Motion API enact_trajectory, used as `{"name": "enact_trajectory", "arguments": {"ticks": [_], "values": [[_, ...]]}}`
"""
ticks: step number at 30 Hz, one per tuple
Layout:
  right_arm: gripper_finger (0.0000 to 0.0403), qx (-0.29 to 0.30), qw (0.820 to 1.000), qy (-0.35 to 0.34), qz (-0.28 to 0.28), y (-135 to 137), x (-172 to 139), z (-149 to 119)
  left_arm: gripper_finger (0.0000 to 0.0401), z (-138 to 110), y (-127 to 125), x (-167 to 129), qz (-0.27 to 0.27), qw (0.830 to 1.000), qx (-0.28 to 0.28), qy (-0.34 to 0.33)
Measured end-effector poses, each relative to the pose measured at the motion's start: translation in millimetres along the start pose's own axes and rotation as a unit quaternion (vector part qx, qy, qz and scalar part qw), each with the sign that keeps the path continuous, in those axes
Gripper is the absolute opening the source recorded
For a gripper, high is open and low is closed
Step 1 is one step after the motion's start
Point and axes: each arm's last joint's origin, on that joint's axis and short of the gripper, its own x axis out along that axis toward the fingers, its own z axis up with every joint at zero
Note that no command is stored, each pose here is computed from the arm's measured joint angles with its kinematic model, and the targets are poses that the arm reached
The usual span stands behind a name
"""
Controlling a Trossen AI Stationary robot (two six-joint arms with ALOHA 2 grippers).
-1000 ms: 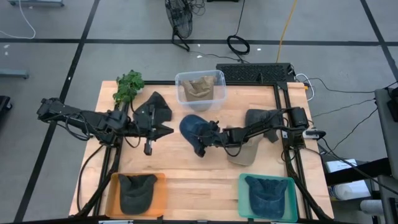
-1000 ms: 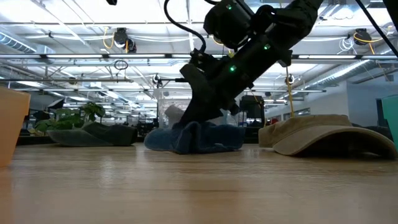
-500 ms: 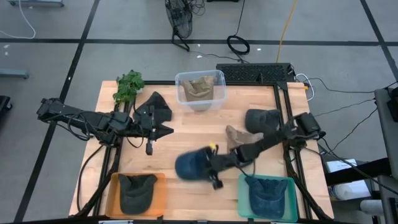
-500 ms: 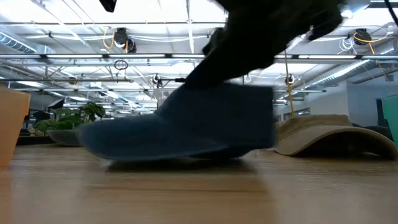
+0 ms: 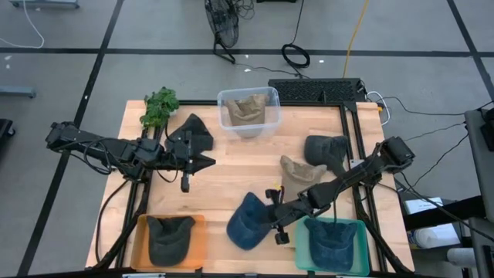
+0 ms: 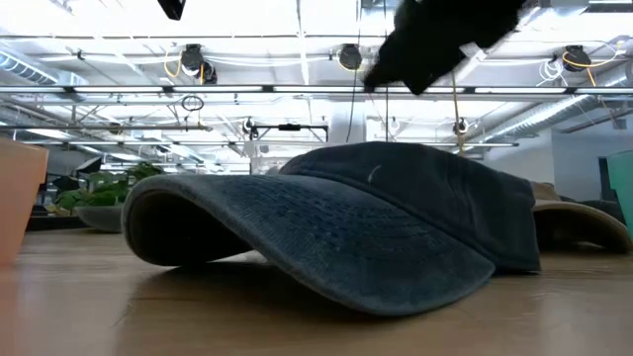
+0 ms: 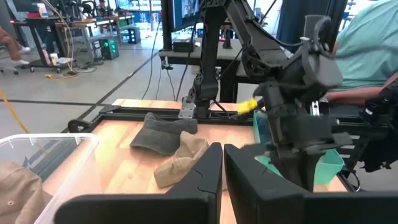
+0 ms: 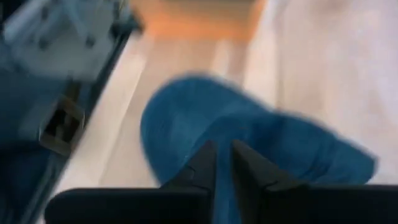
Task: Pick & Place hat
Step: Put the blue cap into the sky blue bin
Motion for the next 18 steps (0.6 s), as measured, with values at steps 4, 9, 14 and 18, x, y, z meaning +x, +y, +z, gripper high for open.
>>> {"name": "enact_trajectory", "arguments": {"ticks": [4,9,14,18], "values": [[0.0071,0.077,0.993,-0.083,-0.016,2,-4,15,0.0026,0,0,0,0.000,1.000,0.001,0.000],[0.0120,0.138,0.987,-0.083,-0.009,10,16,4,0.0026,0,0,0,0.000,1.000,0.002,0.000],[0.0154,0.120,0.992,-0.041,-0.012,22,37,-20,0.0026,0,0,0,-0.001,1.000,0.001,0.001],[0.0165,0.126,0.991,-0.036,-0.031,22,46,-29,0.0026,0,-1,0,-0.003,1.000,0.001,0.000]]}}
